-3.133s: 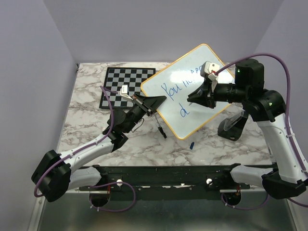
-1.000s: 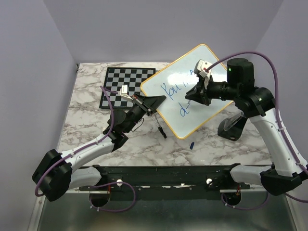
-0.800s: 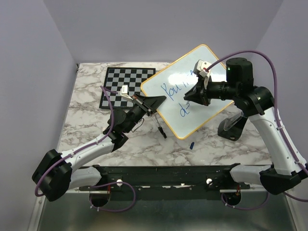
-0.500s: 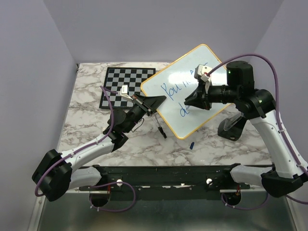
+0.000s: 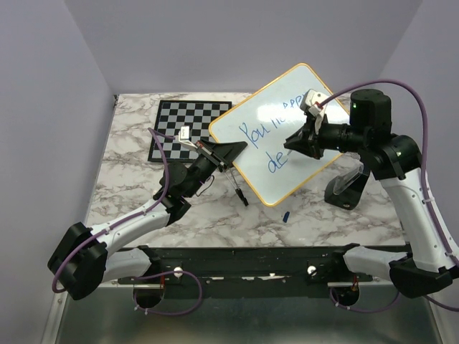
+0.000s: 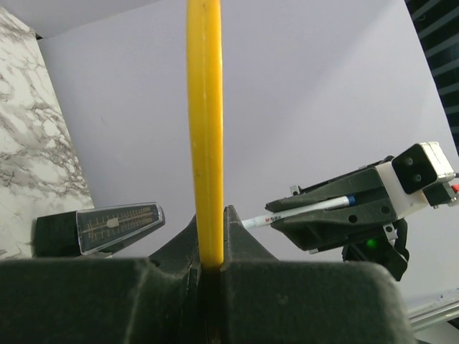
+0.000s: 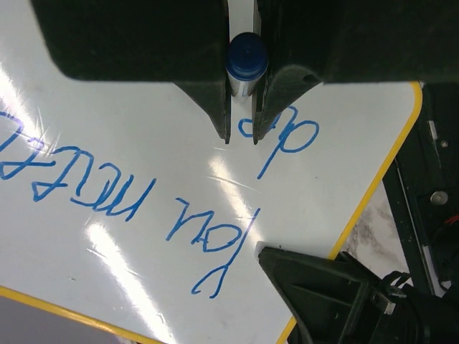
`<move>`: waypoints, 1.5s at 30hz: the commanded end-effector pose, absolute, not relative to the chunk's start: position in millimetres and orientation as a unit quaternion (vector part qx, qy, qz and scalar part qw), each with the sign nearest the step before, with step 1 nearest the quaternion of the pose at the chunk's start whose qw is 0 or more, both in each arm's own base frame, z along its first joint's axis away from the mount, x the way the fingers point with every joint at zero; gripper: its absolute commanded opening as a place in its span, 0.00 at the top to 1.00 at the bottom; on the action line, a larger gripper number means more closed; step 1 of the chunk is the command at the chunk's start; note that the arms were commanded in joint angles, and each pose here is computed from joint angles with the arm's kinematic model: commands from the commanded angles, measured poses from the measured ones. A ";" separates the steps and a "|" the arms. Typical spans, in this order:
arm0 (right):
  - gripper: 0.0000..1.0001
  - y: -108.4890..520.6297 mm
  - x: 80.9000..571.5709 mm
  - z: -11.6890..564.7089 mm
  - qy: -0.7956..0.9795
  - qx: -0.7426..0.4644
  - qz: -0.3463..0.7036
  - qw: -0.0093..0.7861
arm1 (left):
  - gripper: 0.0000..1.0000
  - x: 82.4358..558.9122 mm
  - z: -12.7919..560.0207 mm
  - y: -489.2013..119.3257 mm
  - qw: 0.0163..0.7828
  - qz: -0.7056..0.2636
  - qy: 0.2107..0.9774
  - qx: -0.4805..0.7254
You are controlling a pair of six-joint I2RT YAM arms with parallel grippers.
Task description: Write a sentence on the whiteboard
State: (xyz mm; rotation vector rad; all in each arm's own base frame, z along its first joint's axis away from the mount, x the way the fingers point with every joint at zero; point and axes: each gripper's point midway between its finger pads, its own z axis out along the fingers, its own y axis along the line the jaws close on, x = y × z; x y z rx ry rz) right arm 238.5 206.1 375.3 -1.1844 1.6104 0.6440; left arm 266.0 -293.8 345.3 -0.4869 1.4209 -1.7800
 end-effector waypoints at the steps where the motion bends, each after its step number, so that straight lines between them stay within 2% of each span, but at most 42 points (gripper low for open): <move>1: 0.99 209.2 247.2 394.5 0.657 -0.480 0.268 0.516 | 1.00 237.1 431.0 -269.6 0.410 -0.788 0.431 -0.161; 9: 0.99 212.2 248.8 375.0 0.670 -0.478 0.279 0.495 | 1.00 236.2 431.3 -268.0 0.411 -0.788 0.429 -0.161; 16: 0.99 190.2 272.6 383.2 0.694 -0.443 0.214 0.525 | 1.00 236.3 432.2 -267.4 0.411 -0.788 0.428 -0.161; 24: 0.99 192.7 285.1 387.5 0.692 -0.442 0.207 0.533 | 1.00 236.4 432.8 -266.7 0.412 -0.787 0.429 -0.161; 34: 0.99 216.3 257.2 380.6 0.661 -0.480 0.297 0.494 | 1.00 237.6 432.1 -267.9 0.412 -0.788 0.429 -0.162; 45: 0.99 200.6 232.1 352.5 0.682 -0.490 0.284 0.462 | 1.00 239.3 430.1 -267.2 0.411 -0.787 0.430 -0.164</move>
